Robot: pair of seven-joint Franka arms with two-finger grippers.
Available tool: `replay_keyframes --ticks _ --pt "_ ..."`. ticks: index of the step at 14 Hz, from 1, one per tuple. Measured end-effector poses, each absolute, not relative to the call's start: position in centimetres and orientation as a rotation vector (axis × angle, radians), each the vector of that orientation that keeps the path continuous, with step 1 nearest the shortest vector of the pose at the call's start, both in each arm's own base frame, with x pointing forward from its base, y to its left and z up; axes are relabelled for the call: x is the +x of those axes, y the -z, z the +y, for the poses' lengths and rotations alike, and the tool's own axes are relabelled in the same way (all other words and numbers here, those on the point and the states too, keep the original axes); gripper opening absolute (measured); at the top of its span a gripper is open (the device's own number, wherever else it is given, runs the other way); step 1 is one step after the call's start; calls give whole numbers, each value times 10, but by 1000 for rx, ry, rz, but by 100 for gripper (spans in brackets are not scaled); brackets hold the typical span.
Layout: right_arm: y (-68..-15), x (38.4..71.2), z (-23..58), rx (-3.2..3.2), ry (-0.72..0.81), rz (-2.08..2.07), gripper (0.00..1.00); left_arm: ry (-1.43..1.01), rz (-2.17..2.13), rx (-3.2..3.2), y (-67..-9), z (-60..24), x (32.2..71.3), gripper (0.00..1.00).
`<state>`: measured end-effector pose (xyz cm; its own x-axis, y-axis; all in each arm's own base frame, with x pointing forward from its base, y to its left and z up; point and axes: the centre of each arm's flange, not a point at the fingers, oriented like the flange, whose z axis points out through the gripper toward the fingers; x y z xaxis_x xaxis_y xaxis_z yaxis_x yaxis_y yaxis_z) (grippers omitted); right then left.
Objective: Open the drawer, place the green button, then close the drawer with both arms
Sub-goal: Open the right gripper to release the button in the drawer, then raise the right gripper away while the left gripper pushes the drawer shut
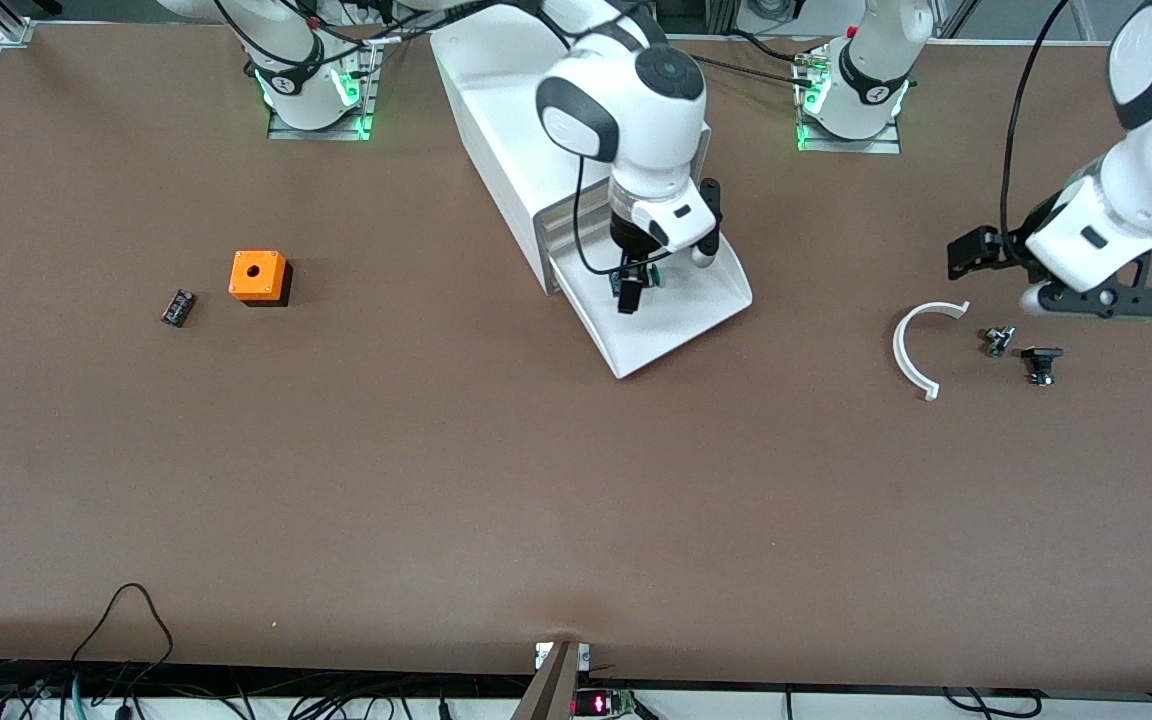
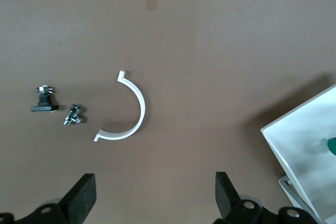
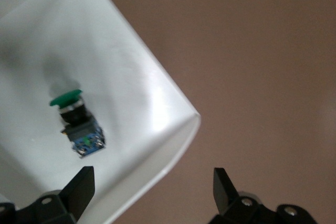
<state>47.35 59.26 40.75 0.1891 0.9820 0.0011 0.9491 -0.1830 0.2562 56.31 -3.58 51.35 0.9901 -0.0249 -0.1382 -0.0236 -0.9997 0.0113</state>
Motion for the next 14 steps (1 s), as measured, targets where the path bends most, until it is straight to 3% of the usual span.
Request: replay_keyframes --ticks 3,6,9,14 --pt "-481 522 531 2360 -347 1692 100 168 34 3072 -446 -46 586 100" --pt "-510 573 449 2496 -339 1466 100 79 159 3040 -360 -107 589 100" --pt "-503 615 355 2703 -275 1099 100 80 307 3010 -296 -193 564 100" --pt "-462 633 287 2928 -202 266 100 159 392 3008 -239 -258 525 100"
